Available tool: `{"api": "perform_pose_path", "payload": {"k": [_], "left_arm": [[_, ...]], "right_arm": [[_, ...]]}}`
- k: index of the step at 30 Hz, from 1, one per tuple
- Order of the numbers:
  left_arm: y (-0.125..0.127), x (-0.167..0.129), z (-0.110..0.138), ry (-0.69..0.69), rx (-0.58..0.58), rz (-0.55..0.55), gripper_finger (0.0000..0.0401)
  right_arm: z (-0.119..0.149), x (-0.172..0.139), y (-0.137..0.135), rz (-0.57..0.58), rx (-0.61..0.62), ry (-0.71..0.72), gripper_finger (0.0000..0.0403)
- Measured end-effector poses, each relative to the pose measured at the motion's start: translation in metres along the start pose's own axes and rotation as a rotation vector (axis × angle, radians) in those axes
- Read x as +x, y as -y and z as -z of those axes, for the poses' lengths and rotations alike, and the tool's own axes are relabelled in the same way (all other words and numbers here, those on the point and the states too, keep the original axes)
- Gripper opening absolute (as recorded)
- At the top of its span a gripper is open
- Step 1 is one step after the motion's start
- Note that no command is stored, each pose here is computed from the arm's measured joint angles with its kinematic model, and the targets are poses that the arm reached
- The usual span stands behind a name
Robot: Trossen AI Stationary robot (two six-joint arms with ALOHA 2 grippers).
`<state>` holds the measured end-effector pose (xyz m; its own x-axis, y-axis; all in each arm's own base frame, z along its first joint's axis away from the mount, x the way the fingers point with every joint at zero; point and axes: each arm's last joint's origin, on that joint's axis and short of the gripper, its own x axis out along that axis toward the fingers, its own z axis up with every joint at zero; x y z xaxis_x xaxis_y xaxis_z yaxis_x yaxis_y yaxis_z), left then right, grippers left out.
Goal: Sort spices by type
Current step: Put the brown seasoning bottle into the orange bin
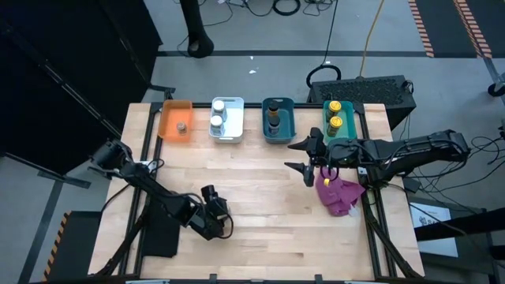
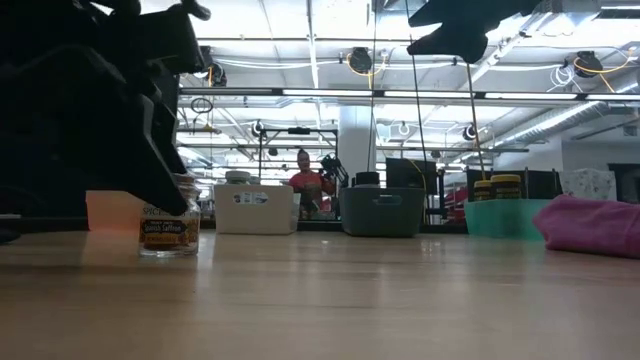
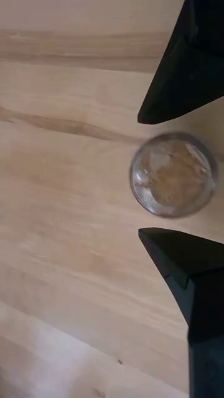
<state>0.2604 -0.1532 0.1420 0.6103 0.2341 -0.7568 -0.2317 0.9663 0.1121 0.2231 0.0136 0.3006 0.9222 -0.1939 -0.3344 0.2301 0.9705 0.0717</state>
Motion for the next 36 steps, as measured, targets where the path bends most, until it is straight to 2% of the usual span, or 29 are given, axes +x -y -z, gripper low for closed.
{"api": "perform_pose_path", "payload": {"k": [17,20,26,36], "left_arm": [[0.003,0.005,0.001,0.01,0.01,0.007,0.029],[0.003,0.005,0.001,0.004,0.014,0.006,0.0269],[0.003,0.004,0.001,0.007,0.014,0.005,0.0184],[-0.006,-0.012,-0.006,0.017,-0.016,0.0,0.0182]], "right_arm": [[0.0,0.0,0.0,0.0,-0.002,-0.001,0.0267],[0.0,0.0,0.0,0.001,-0.002,-0.001,0.0267],[0.0,0.0,0.0,0.001,-0.003,-0.001,0.0267],[0.001,0.0,0.0,0.001,0.006,-0.005,0.0267]]}}
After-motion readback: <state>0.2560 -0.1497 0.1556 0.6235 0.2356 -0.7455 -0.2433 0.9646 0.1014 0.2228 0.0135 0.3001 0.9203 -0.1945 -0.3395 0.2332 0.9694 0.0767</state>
